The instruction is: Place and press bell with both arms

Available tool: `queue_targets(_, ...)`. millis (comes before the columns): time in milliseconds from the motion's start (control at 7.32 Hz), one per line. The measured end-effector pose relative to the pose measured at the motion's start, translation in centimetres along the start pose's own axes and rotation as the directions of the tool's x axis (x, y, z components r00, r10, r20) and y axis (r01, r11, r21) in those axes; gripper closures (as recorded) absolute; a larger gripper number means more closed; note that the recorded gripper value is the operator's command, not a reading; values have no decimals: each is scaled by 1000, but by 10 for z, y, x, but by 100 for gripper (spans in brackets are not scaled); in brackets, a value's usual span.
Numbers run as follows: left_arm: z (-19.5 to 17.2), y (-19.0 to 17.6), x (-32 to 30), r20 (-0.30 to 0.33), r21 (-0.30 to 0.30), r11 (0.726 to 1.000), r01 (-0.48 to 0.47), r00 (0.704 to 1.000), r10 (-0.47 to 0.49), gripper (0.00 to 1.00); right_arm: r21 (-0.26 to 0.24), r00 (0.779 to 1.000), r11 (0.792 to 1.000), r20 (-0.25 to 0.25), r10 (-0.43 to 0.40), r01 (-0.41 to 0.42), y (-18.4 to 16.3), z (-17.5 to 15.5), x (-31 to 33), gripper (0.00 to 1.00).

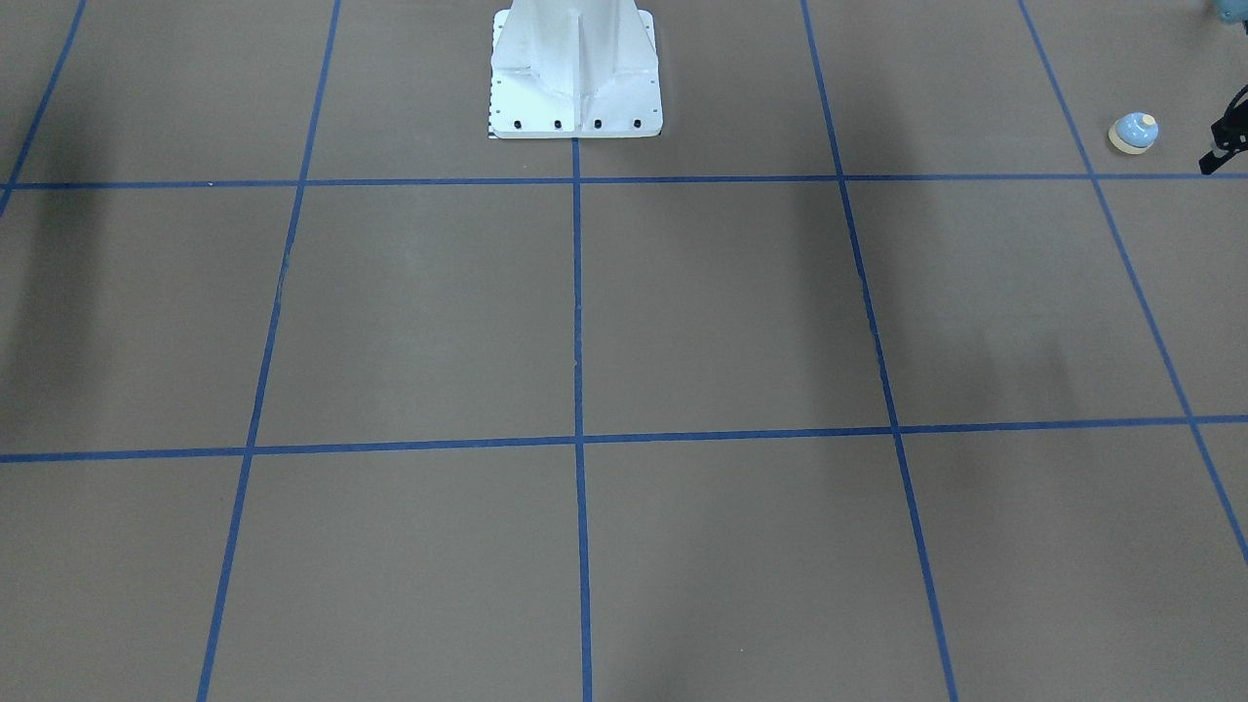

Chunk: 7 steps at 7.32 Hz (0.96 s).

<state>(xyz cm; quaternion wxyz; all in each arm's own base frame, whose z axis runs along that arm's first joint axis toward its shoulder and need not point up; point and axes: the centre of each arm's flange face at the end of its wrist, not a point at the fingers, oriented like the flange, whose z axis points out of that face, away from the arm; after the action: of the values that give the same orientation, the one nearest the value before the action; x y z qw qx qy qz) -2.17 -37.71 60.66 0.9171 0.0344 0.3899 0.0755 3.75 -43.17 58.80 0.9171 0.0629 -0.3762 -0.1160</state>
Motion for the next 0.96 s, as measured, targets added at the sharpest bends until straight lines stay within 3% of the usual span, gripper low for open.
queue_targets(410,71,51,-72,47,-70,996,64,997,-61,0,7,1000,1000,7,-7,7,-1,-2,-4,0)
queue_targets(957,147,116,-71,66,-260,960,101,994,-87,0,55,998,997,17,-55,54,-4,-6,-11,0)
